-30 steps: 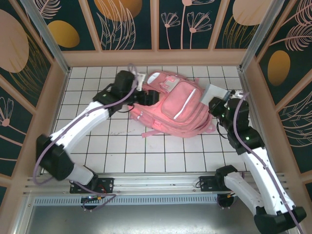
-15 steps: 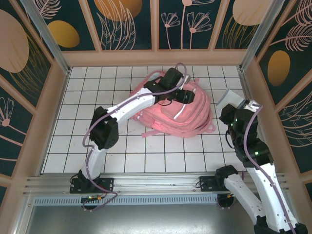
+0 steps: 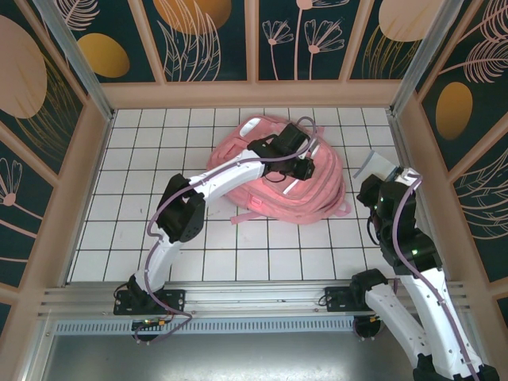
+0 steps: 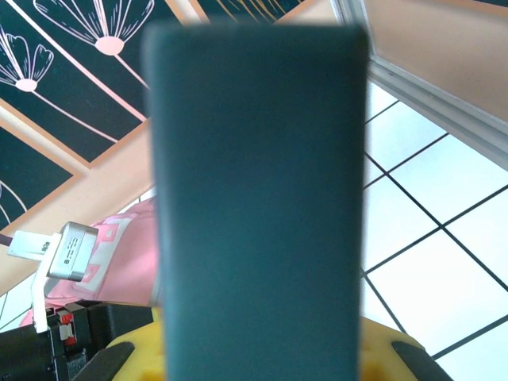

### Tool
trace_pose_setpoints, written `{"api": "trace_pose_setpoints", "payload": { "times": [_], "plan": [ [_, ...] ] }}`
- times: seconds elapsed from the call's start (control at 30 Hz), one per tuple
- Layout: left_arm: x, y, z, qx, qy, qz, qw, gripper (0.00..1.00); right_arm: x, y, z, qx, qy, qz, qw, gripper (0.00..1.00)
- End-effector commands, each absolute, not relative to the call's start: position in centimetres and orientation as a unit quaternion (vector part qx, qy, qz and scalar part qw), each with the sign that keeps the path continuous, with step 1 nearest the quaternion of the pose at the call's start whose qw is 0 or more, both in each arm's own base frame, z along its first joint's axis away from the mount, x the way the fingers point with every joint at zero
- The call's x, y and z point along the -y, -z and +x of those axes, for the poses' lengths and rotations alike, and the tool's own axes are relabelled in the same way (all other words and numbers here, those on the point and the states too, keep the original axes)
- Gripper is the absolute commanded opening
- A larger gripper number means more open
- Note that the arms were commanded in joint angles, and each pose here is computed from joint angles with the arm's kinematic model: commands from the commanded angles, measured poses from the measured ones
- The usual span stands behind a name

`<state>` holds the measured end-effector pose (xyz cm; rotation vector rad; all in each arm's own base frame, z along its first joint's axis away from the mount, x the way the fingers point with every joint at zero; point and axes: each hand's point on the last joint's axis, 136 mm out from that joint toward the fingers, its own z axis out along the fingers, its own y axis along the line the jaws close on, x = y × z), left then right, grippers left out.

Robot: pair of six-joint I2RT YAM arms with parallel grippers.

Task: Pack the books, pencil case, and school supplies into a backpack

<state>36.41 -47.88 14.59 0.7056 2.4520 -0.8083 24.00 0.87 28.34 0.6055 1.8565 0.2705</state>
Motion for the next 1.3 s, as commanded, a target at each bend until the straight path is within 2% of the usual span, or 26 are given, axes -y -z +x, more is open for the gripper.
{"api": "trace_pose_setpoints", "payload": {
  "times": [0.0, 0.2, 0.47, 0.6, 0.67, 0.83, 0.97, 1.1, 1.27],
  "plan": [
    [48.1, -14.3, 35.9, -0.892, 0.291, 0.265, 0.224, 0.00, -0.5, -29.9, 24.2, -0.768, -0.113, 0.255, 0.577, 0.00],
    [46.7, -20.3, 37.7, -0.877, 0.321, 0.236, 0.269, 0.00, -0.3, -30.4, 24.0, -0.764, -0.110, 0.257, 0.581, 0.00],
    [40.0, -31.3, 40.3, -0.824, 0.440, 0.170, 0.313, 0.00, -1.0, -30.1, 24.5, -0.771, -0.122, 0.247, 0.574, 0.00],
    [37.9, -34.4, 40.2, -0.804, 0.473, 0.160, 0.321, 0.00, -3.5, -29.0, 25.3, -0.780, -0.175, 0.211, 0.563, 0.00],
    [36.9, -35.7, 40.1, -0.793, 0.494, 0.155, 0.322, 0.00, -6.0, -28.3, 26.0, -0.784, -0.234, 0.179, 0.546, 0.00],
    [35.2, -37.3, 40.6, -0.778, 0.521, 0.145, 0.319, 0.00, -11.4, -26.2, 27.8, -0.774, -0.389, 0.144, 0.478, 0.00],
    [34.5, -38.1, 40.9, -0.769, 0.537, 0.140, 0.319, 0.00, -13.1, -25.8, 29.5, -0.737, -0.478, 0.155, 0.451, 0.00],
    [34.3, -38.4, 41.0, -0.765, 0.544, 0.138, 0.315, 0.00, -14.3, -26.1, 31.8, -0.716, -0.515, 0.153, 0.445, 0.00],
    [33.8, -38.1, 41.3, -0.766, 0.546, 0.132, 0.313, 0.00, -16.9, -24.9, 35.0, -0.715, -0.558, 0.165, 0.388, 0.00]
  ]
}}
